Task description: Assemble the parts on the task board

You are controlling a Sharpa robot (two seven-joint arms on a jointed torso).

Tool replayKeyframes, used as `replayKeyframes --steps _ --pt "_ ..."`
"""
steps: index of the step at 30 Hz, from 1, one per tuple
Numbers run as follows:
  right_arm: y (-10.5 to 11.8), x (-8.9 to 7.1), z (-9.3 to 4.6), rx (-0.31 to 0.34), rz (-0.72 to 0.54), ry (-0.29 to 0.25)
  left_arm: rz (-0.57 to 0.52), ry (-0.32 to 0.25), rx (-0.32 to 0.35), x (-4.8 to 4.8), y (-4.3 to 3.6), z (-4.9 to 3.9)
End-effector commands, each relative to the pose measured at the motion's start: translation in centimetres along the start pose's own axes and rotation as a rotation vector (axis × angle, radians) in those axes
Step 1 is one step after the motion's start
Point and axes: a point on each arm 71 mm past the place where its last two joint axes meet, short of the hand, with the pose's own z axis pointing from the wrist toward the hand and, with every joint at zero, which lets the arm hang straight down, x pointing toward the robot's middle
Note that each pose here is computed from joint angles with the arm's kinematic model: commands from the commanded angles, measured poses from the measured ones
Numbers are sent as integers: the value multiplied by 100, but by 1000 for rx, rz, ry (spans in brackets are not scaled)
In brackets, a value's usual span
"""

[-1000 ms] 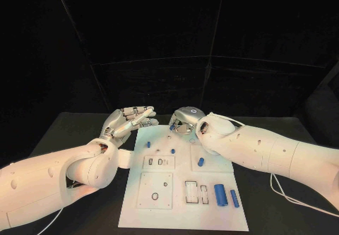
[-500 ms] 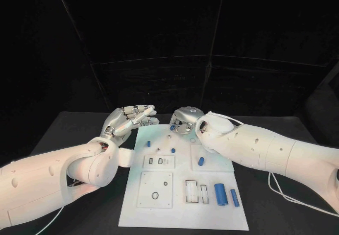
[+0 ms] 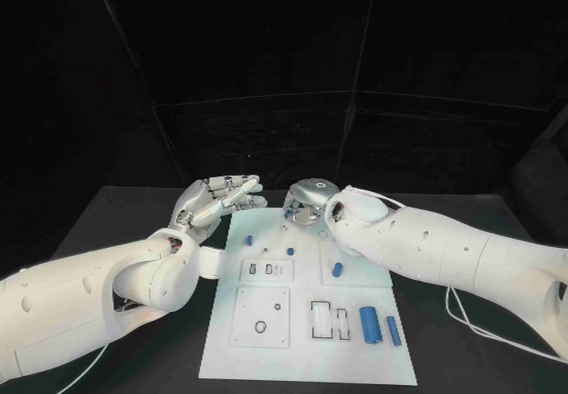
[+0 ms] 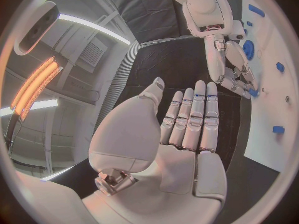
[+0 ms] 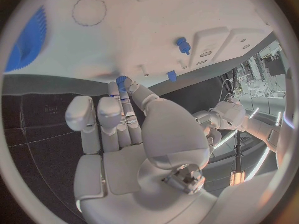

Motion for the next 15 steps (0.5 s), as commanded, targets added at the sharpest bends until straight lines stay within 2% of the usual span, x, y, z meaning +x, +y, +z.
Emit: replayKeyframes --steps 1,6,10,15 --pt "-16 -9 5 6 -9 3 -6 16 9 16 -16 7" --pt "-45 -29 -26 13 -8 -18 -5 16 8 9 -18 6" --pt "-106 -60 -106 21 -2 -42 -3 13 8 -8 -21 3" --pt "-273 -130 -336 54 45 -74 0 8 8 -38 -26 -2"
